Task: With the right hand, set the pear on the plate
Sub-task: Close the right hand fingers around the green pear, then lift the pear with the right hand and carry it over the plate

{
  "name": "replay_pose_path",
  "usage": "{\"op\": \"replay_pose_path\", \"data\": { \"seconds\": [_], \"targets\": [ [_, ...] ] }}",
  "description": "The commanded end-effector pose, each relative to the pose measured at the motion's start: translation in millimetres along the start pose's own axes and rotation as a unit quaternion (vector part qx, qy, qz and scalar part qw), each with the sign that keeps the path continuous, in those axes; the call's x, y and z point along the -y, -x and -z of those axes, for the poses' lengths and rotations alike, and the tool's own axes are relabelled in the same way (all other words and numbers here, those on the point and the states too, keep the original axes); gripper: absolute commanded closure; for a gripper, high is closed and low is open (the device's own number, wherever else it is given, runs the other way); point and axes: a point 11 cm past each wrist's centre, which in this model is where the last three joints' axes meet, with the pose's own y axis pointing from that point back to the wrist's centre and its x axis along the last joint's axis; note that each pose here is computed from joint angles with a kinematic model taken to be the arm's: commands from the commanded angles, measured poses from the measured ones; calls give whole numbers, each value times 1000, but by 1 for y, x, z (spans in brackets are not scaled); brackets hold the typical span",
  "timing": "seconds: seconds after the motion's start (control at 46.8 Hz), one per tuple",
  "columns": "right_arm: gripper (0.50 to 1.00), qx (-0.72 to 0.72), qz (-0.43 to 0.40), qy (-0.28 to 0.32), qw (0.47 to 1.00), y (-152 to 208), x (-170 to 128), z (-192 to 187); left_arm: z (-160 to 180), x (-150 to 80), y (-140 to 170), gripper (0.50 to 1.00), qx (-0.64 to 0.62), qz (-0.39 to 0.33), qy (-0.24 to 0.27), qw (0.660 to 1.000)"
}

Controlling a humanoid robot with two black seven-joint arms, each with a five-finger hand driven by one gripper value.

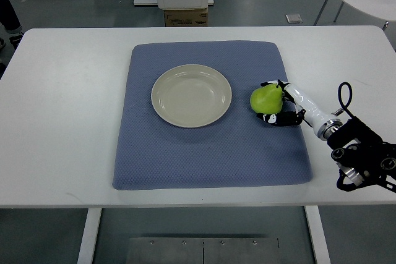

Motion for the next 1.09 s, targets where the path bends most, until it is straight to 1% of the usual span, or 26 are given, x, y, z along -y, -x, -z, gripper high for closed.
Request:
{"op": "replay_pose_path", "data": {
  "seconds": [0.0,0.235,0.406,0.513,0.727,0.877,1.07],
  "targets": [
    [1000,-4,2,3,1000,0,0,-1,0,0,0,500,0,0,0,1000],
    [1000,6,-6,5,1000,-6,2,2,0,0,0,500,0,0,0,1000],
    [1000,8,-20,-5,1000,-20,6,10,0,0,0,500,0,0,0,1000],
    [1000,4,-33,-9,999,-36,6,15,1,0,0,500,0,0,-1,1000],
    [1000,-5,-55,-28,998,-72,11,37,1,0,0,500,0,0,-1,1000],
    [1000,-7,-55,-35,998,-78,13,44,0,0,0,500,0,0,0,1000],
    [1000,-7,-44,-52,998,-70,21,61,0,0,0,500,0,0,0,1000]
  ]
}}
